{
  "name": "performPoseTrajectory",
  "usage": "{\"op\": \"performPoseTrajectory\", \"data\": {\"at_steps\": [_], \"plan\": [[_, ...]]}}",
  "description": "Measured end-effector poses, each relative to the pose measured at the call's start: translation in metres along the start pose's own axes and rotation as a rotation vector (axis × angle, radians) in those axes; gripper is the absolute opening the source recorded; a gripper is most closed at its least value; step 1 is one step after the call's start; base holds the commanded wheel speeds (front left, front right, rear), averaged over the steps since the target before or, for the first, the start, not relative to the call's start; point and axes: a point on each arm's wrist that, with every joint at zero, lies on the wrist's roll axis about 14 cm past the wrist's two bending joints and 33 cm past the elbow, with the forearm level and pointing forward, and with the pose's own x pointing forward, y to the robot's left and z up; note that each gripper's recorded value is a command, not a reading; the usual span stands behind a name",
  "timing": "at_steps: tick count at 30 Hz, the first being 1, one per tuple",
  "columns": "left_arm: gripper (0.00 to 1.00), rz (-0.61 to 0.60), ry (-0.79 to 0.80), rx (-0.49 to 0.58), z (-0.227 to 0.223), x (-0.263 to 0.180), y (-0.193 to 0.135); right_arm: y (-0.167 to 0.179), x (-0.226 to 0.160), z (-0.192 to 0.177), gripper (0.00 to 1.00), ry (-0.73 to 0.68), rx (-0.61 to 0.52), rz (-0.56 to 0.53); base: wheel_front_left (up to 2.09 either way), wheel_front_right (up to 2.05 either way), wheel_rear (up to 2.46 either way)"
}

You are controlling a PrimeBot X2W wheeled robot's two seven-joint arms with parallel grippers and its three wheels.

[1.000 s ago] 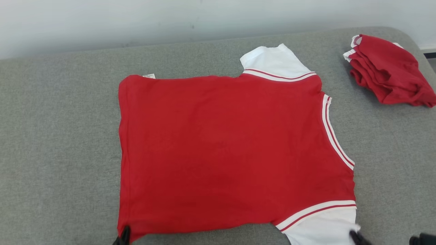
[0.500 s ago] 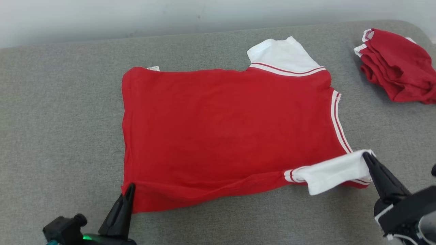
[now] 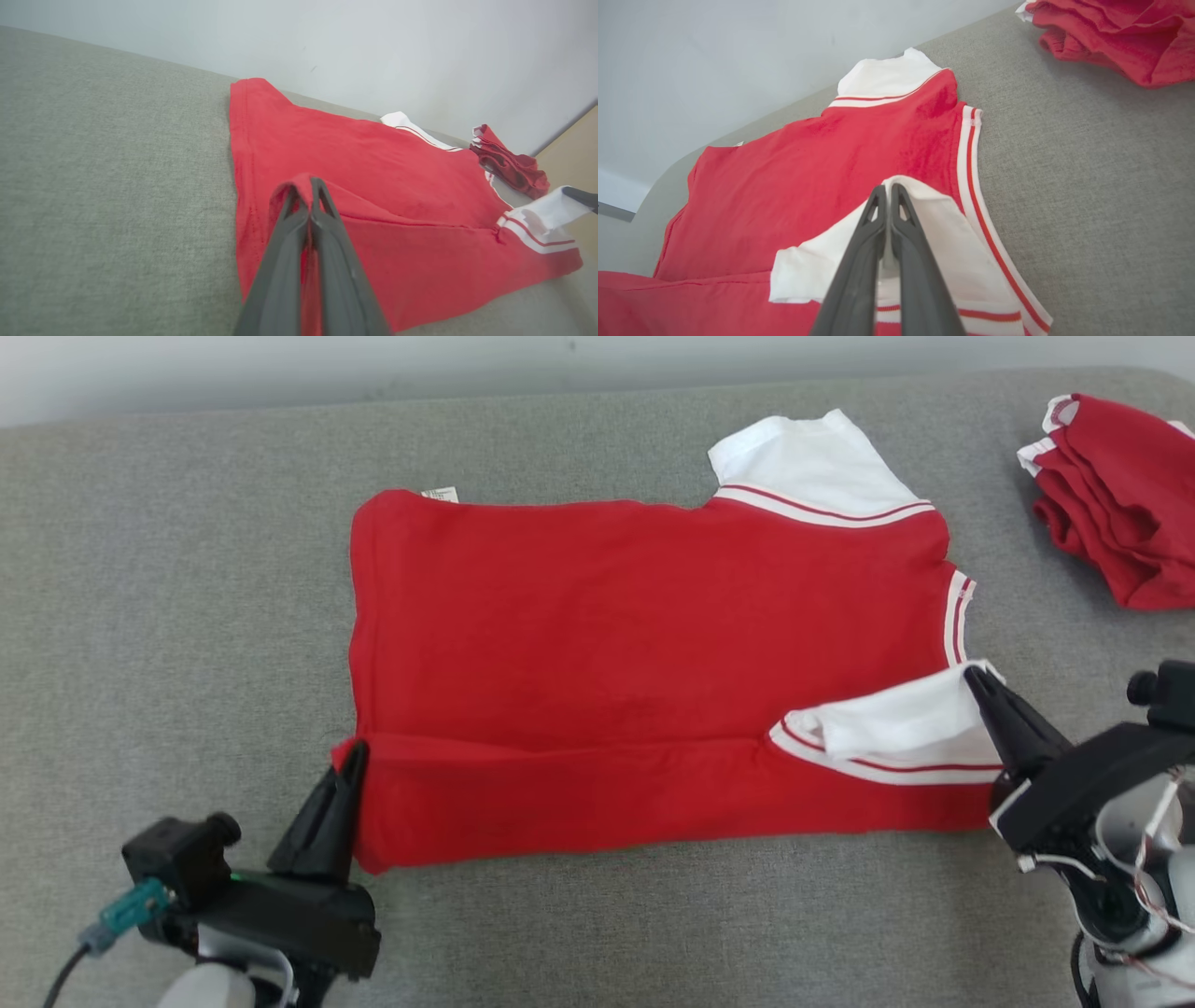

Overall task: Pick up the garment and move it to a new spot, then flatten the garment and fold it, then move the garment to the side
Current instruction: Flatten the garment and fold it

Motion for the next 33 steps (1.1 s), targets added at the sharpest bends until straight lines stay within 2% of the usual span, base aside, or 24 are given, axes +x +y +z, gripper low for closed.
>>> {"op": "performPoseTrajectory", "data": {"at_steps": [3, 4, 5, 6, 7, 8, 12, 16, 27, 29, 33], "plan": [[0.0, 0.0, 0.005, 0.003, -0.001, 0.01, 0.003, -0.005, 0.008, 0.002, 0.0, -0.01, 0.003, -0.013, 0.0, 0.0, 0.0], [0.0, -0.001, 0.013, 0.005, -0.004, 0.012, 0.003, -0.006, 0.01, 0.004, 0.05, -0.022, 0.003, -0.016, 0.0, 0.0, 0.0], [0.0, -0.001, 0.019, 0.006, -0.006, 0.014, 0.003, -0.007, 0.011, 0.004, 0.47, -0.025, -0.002, -0.018, 0.0, 0.0, 0.0], [0.42, -0.003, 0.022, 0.01, -0.007, 0.016, 0.003, -0.007, 0.012, 0.003, 1.0, -0.022, -0.004, -0.019, 0.0, 0.0, 0.0], [0.88, -0.006, 0.026, 0.019, -0.009, 0.017, 0.002, -0.008, 0.013, 0.002, 1.0, -0.024, -0.009, -0.02, 0.0, 0.0, 0.0], [1.0, -0.006, 0.031, 0.025, -0.01, 0.018, 0.003, -0.009, 0.012, 0.002, 1.0, -0.032, -0.022, -0.023, 0.0, 0.0, 0.0], [1.0, 0.006, 0.036, 0.024, -0.012, 0.017, 0.006, -0.021, 0.005, 0.006, 1.0, -0.065, -0.096, -0.047, 0.0, 0.0, 0.0], [1.0, 0.029, 0.023, 0.022, -0.008, 0.009, 0.01, -0.031, -0.007, -0.005, 1.0, -0.06, -0.158, -0.064, 0.0, 0.0, 0.0], [1.0, 0.016, 0.116, 0.081, -0.044, -0.02, -0.008, -0.05, -0.037, -0.048, 1.0, -0.01, -0.238, -0.102, 0.0, 0.0, 0.0], [1.0, 0.012, 0.135, 0.124, -0.049, -0.02, -0.007, -0.052, -0.038, -0.051, 1.0, -0.007, -0.253, -0.108, 0.0, 0.0, 0.0], [1.0, 0.047, 0.162, 0.136, -0.057, -0.019, 0.003, -0.058, -0.036, -0.061, 1.0, 0.017, -0.256, -0.123, 0.0, 0.0, 0.0]]}}
